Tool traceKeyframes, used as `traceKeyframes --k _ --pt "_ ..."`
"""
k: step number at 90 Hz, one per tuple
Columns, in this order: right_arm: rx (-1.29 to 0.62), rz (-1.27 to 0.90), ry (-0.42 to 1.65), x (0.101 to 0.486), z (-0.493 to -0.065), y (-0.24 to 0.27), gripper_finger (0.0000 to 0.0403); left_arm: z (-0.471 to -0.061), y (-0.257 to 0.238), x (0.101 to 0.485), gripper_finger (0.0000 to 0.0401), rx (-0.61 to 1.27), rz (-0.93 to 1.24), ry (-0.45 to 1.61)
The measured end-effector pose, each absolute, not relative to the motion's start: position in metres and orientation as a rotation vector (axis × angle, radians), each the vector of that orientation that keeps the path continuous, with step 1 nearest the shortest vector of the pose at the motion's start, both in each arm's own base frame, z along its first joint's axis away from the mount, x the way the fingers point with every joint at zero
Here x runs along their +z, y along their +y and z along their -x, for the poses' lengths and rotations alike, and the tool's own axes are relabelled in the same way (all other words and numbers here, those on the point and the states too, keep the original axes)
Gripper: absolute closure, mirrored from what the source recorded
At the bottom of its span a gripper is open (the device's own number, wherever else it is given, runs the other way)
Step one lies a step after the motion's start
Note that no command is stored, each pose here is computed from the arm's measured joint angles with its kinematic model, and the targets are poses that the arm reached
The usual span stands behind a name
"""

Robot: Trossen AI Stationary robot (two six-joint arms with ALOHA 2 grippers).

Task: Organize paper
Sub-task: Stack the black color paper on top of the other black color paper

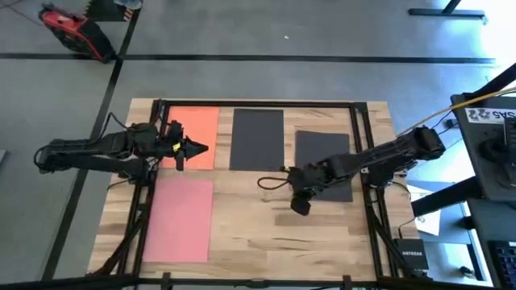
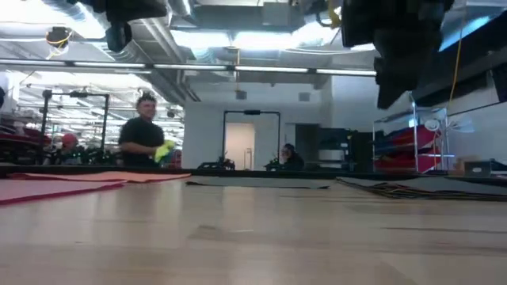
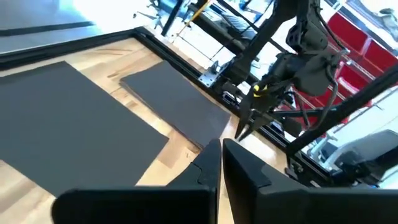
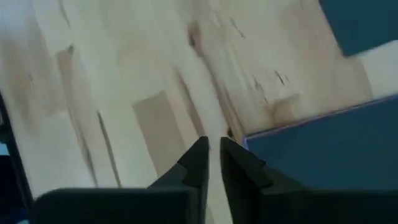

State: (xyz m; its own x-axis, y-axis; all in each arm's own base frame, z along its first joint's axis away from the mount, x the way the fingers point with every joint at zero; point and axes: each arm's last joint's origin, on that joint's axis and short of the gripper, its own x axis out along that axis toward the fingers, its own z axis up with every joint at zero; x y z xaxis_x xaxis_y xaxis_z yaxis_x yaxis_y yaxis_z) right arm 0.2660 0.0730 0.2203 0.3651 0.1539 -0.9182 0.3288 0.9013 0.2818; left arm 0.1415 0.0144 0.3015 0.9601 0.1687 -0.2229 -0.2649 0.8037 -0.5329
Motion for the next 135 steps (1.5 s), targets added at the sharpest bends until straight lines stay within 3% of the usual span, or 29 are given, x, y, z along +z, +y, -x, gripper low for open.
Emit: traceKeyframes --k 19,33,69,111,135 --pt "-0.071 -0.342 1.242 0.191 -0.265 0.072 0.0264 -0.141 0.02 0.301 0.0401 0.287 0.54 0.16" --pt "-0.101 -0.255 1.276 0.174 -0.265 0.071 0.0236 -0.14 0.024 0.3 0.0401 0.321 0.518 0.172" --pt "-0.133 -0.198 1.26 0.152 -0.277 0.072 0.0242 -0.135 0.026 0.286 0.0401 0.37 0.491 0.314" --pt "-0.275 -0.175 1.316 0.14 -0.273 0.068 0.0244 -0.135 0.026 0.286 0.0401 0.359 0.43 0.325" --pt "-0.224 -0.219 1.344 0.14 -0.273 0.07 0.0299 -0.135 0.026 0.286 0.0401 0.357 0.418 0.326"
